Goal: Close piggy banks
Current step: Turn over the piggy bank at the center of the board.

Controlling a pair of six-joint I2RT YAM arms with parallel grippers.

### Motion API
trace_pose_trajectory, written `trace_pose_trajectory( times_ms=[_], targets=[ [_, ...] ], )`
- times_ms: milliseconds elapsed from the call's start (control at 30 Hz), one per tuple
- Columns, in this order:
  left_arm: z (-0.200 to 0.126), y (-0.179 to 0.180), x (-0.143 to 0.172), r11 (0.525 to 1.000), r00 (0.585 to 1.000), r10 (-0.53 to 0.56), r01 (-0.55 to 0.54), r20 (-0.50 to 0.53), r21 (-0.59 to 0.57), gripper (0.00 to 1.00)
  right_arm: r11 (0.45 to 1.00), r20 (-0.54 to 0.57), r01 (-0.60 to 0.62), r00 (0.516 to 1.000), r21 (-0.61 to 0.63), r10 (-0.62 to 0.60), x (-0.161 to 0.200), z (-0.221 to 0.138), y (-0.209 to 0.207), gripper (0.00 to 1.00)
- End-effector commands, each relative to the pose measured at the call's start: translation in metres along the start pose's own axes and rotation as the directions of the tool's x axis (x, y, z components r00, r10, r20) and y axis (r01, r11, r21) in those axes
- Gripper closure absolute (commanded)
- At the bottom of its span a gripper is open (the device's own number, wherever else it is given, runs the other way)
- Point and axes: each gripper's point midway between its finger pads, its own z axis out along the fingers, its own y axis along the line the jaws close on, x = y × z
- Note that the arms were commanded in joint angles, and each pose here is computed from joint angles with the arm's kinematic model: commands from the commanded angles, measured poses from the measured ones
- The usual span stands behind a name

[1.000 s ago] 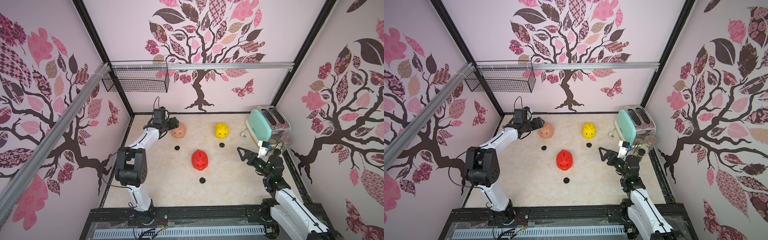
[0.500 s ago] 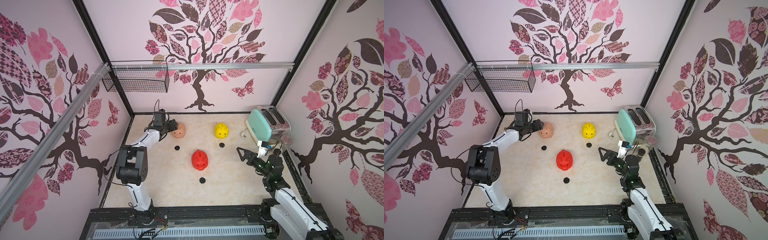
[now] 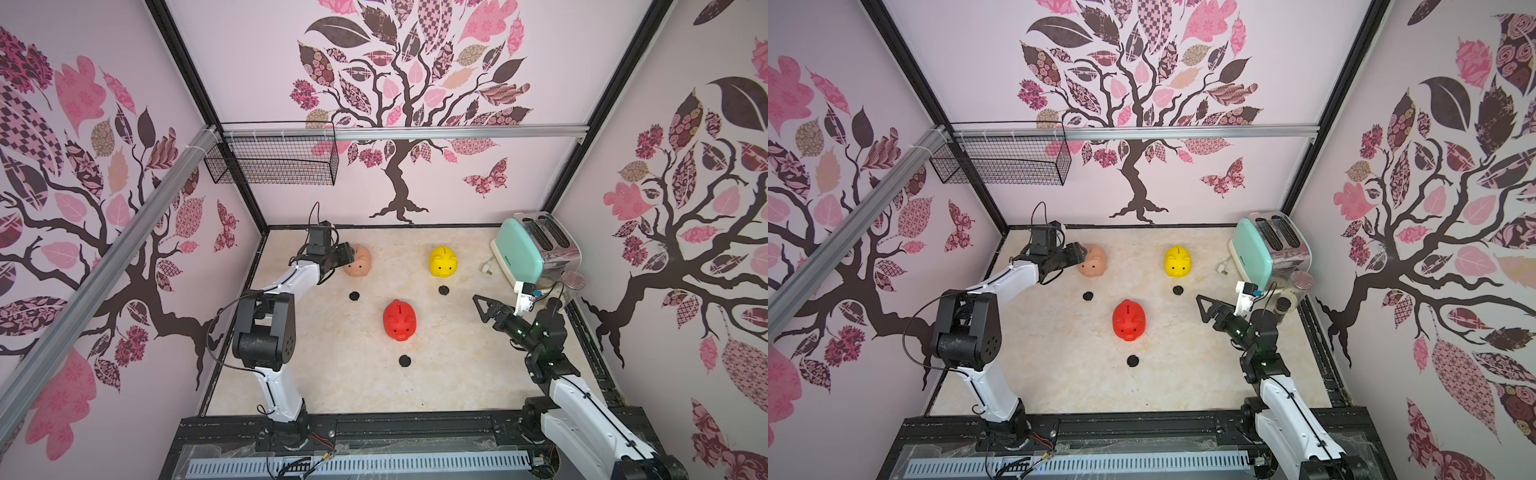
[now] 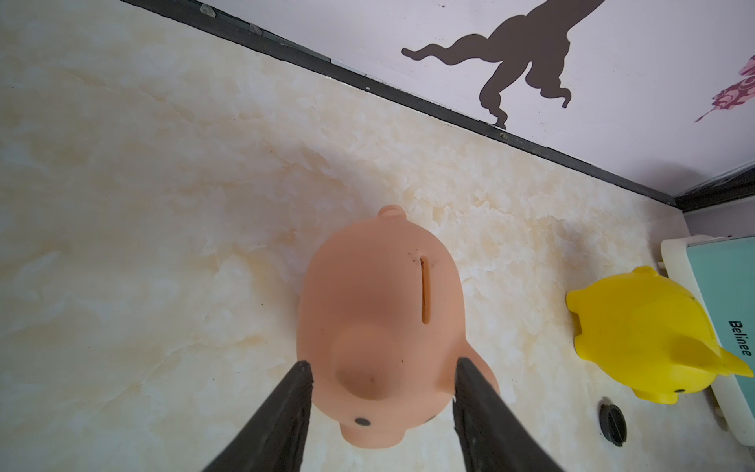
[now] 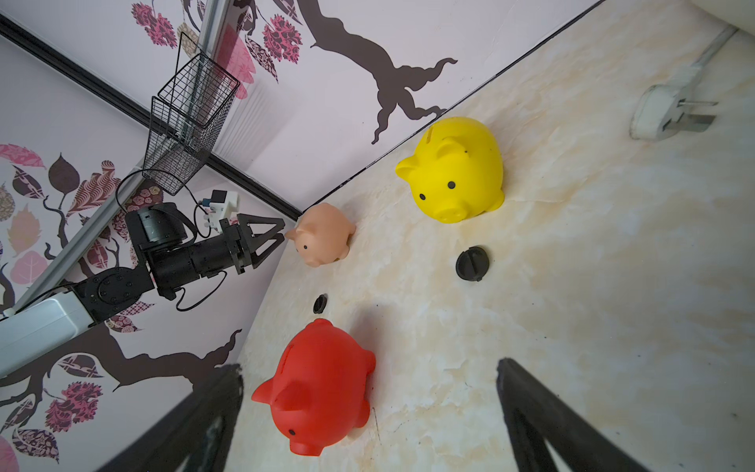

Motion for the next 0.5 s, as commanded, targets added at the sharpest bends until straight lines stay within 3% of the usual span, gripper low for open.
trace_pose_trajectory(
  times_ms=[0, 467],
  targets=[
    [0.006, -0.002, 0.001, 1.000, 1.000, 0.001, -0.001, -0.006, 0.013, 0.42, 0.999, 0.004, 0.011, 1.000, -0.031, -0.011, -0.003, 0.000, 0.009, 0.00],
    [0.024, 0.010, 0.015, 1.000, 0.999, -0.011, 0.011, -0.048, -0.009, 0.49, 1.000, 0.000, 0.013, 1.000, -0.026, -0.013, -0.003, 0.000, 0.009, 0.00]
  ],
)
